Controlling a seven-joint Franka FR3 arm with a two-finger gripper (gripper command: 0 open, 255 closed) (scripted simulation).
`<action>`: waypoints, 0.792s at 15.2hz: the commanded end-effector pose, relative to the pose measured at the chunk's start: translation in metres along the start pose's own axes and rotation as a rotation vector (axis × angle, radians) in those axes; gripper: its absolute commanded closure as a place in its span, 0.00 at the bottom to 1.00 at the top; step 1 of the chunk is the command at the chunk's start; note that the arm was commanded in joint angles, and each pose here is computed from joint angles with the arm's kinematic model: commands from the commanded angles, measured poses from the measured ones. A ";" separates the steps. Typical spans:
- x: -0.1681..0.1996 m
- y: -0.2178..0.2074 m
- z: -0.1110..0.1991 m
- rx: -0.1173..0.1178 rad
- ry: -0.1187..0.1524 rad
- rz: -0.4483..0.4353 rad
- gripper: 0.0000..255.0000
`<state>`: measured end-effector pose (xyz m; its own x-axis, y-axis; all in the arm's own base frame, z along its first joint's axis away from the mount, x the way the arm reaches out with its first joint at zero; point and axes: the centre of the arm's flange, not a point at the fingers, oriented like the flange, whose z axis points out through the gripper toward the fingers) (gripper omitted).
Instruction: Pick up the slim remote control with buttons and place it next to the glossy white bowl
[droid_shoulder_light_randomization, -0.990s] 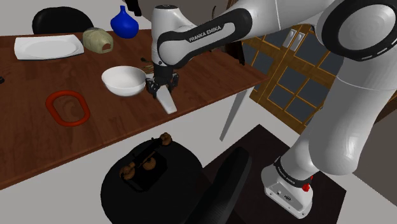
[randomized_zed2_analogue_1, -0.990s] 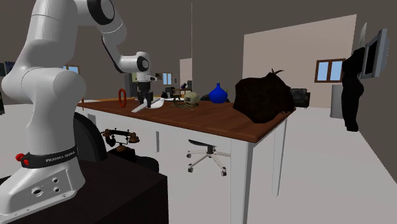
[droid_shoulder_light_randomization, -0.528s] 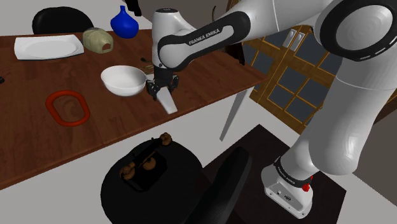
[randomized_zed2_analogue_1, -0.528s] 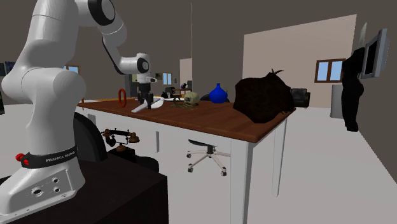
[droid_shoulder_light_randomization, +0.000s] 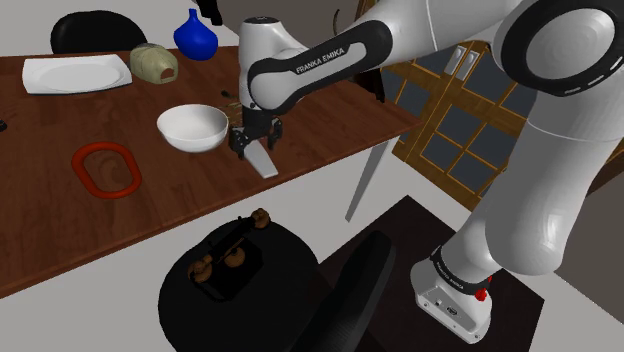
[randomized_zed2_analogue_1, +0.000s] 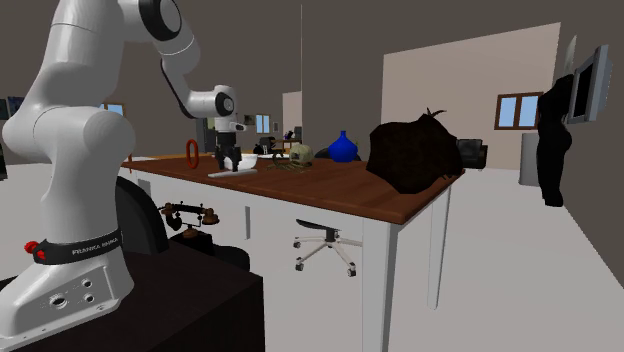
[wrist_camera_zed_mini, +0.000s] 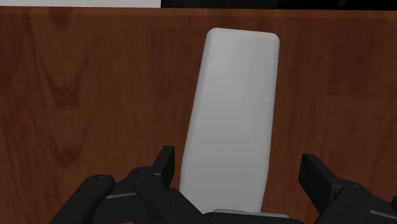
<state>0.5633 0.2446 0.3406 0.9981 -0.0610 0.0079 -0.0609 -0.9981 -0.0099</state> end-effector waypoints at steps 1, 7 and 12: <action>0.001 0.000 -0.013 0.000 0.000 0.000 0.00; 0.001 0.000 -0.050 0.000 0.000 0.000 0.00; 0.001 0.000 -0.050 0.000 0.000 0.000 0.00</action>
<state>0.5638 0.2440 0.3906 0.9981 -0.0610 0.0077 -0.0609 -0.9981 -0.0098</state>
